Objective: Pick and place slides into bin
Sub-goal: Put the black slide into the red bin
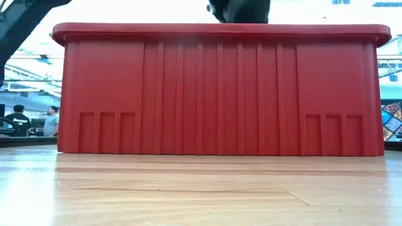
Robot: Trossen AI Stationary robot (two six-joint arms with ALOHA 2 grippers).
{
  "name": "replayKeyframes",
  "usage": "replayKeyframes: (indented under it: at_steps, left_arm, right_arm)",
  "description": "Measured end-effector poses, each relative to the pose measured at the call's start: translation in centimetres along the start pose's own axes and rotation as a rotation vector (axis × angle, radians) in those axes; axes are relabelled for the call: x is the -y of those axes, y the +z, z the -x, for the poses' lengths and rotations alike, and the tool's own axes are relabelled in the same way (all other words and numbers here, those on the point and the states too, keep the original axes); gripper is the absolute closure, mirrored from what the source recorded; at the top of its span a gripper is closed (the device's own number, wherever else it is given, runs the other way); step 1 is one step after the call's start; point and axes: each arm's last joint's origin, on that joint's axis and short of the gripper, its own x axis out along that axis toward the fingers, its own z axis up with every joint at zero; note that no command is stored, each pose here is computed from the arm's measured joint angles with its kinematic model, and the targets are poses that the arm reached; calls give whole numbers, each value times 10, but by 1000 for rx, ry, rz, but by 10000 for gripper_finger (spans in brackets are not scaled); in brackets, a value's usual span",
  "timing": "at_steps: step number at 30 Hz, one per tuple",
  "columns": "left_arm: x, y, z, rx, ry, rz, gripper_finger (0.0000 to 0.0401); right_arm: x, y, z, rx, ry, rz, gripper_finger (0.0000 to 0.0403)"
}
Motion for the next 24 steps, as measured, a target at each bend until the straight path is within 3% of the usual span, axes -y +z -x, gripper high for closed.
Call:
replayKeyframes:
  at_steps: [12,24]
  left_arm:
    - [14,-30,-93,-143,31,4,400]
    - [27,-46,-115,-232,23,28,400]
  right_arm:
    - [0,0,0,-2,-1,2,261]
    - [0,0,0,-4,1,30,261]
